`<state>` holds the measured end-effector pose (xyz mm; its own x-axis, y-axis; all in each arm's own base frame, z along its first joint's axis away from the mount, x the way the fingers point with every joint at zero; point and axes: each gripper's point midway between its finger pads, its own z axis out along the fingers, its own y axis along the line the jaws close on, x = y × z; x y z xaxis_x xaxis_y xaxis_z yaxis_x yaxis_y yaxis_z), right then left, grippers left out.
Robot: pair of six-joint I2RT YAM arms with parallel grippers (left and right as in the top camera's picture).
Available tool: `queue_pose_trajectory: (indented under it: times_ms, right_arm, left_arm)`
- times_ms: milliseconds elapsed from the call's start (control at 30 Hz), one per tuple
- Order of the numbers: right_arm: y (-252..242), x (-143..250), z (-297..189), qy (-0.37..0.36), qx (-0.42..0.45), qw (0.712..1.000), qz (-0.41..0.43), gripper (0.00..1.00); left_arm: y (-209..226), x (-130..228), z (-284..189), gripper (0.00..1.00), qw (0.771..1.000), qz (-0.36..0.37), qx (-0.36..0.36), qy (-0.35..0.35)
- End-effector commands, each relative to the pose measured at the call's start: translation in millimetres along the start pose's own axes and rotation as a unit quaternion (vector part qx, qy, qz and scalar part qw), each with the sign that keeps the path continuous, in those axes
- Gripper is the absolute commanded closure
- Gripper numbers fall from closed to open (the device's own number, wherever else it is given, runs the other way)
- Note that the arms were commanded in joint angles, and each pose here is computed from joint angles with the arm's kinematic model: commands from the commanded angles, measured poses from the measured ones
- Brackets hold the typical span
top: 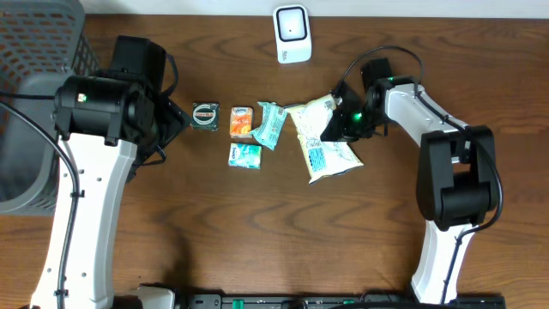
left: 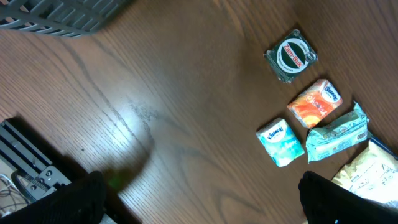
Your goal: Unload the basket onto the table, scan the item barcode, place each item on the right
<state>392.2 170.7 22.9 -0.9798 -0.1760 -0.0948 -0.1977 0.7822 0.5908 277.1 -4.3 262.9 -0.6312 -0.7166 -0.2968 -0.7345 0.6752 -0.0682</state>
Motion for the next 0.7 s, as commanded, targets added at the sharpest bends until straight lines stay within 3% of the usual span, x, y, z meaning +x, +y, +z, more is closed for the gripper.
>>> queue_pose_trajectory:
  times_ms: [0,133,267,400,500,567,667]
  right_arm:
    - [12,-1,-14,-0.014,-0.001,1.0,-0.022,0.99]
    - [65,-12,-57,-0.071,-0.065,0.989,-0.115,0.99]
    - [118,-12,-105,-0.132,-0.097,0.957,-0.238,0.99]
    - [159,-2,-142,-0.181,-0.087,0.916,-0.348,0.99]
    - [171,1,-168,-0.212,-0.056,0.904,-0.368,0.96]
    - [158,-4,-174,-0.22,-0.007,0.915,-0.338,0.7]
    - [127,-15,-173,-0.221,0.07,0.934,-0.272,0.48]
  left_arm:
    - [3,-1,1,0.02,1.0,-0.005,-0.007,0.0]
    - [3,-1,1,0.02,1.0,-0.005,-0.006,0.0]
    - [3,-1,1,0.02,1.0,-0.005,-0.006,0.0]
    - [3,-1,1,0.02,1.0,-0.005,-0.006,0.0]
    - [3,-1,1,0.02,1.0,-0.005,-0.007,0.0]
    - [3,-1,1,0.02,1.0,-0.005,-0.006,0.0]
    - [3,-1,1,0.02,1.0,-0.005,-0.006,0.0]
